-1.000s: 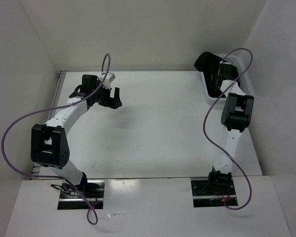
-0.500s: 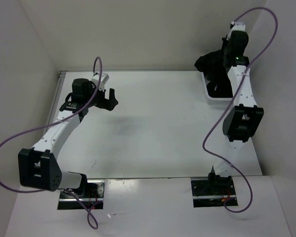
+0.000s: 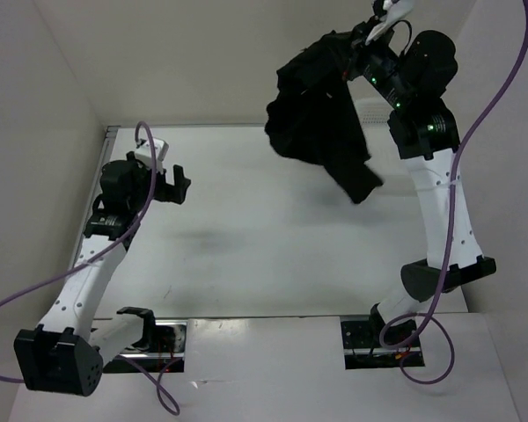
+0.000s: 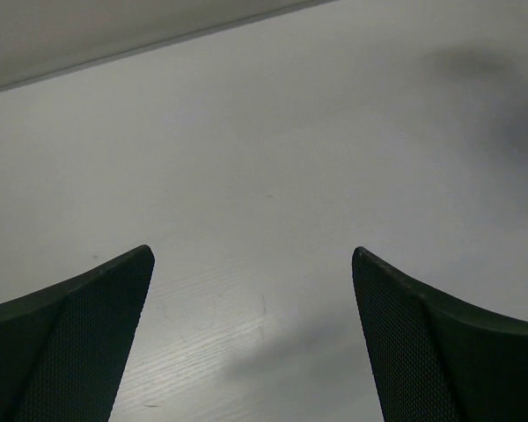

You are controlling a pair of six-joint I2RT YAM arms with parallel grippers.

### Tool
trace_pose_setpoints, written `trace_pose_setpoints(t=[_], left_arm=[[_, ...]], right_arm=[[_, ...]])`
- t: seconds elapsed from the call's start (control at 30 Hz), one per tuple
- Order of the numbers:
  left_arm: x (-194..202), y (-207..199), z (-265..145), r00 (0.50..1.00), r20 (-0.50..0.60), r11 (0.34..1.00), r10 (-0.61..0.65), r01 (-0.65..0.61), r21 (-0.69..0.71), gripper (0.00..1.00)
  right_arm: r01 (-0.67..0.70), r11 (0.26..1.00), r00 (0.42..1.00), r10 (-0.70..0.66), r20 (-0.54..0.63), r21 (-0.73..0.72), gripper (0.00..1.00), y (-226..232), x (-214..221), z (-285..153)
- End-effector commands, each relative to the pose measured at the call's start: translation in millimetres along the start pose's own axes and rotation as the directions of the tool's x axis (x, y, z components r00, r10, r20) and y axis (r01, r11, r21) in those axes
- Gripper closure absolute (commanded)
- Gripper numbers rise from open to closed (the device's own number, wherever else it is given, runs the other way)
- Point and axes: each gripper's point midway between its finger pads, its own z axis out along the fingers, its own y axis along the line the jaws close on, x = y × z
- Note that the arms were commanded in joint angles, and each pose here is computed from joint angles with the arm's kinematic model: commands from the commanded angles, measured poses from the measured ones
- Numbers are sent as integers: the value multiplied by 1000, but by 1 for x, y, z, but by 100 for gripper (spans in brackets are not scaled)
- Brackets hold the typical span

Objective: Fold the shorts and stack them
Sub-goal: Move the shorts to the center of the board

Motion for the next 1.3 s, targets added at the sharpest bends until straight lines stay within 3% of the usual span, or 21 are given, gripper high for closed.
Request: trace_pose_setpoints(t=[0.0,0.03,0.07,0.13,0.23,0.27,0.3,0.33,0.4,0.63,0.7,0.73,0.93,1.07,1.1,1.13,1.2,1.27], left_arm=[[-31,21,-18,992,123,997,28,-18,-82,0],[-33,23,-21,991,133,996,30,-18,-91,0],[-39,20,-27,987,154,996,37,-24,-83,0],[-29,17,-28,992,125,998,24,-17,-58,0],[-17,9,-30,996,89,1000,11,-9,-15,0],[-13,9,-28,997,72,1000,5,-4,-13,0],[-5,6,-27,999,53,1000,-2,2,4,0],[-3,4,-25,999,45,1000,-5,5,16,0],[10,-1,-23,1000,2,999,-21,21,46,0],[42,-16,1,994,-102,993,-36,48,112,0],[45,-19,9,993,-111,990,-35,50,130,0],[53,-17,19,989,-138,990,-43,61,130,0],[58,-29,82,974,-222,962,-52,109,252,0],[57,-36,135,966,-254,948,-38,115,295,0],[77,-37,155,952,-303,944,-42,138,300,0],[56,-40,171,963,-268,942,-29,116,315,0],[72,-42,199,952,-306,937,-28,131,323,0],[57,-46,218,962,-272,935,-15,110,338,0]], right_arm=[[-139,974,984,115,-138,-180,100,37,56,3],[-137,974,982,111,-151,-180,100,39,60,-4],[-163,973,966,124,-228,-164,100,40,97,-8],[-147,980,952,103,-289,-137,100,39,127,-19],[-46,998,903,20,-430,-50,95,25,198,-53],[10,1000,861,-19,-508,-21,85,13,236,-75],[33,999,837,-35,-546,-13,48,9,255,-86],[41,999,789,-33,-613,-2,36,6,288,-105],[77,996,765,-28,-644,49,21,-9,302,-122],[-68,997,767,40,-640,-20,18,13,316,-110],[-87,996,747,48,-663,-26,23,15,331,-109],[-78,997,709,37,-705,-26,27,14,355,-115],[4,994,580,-94,-809,-112,27,15,419,-143],[14,966,503,-232,-833,-260,27,33,433,-165],[6,960,478,-247,-843,-279,27,36,441,-175],[11,951,473,-278,-836,-310,27,40,440,-179],[-21,945,440,-284,-852,-326,27,46,449,-193],[-36,938,425,-298,-855,-345,27,50,456,-202]])
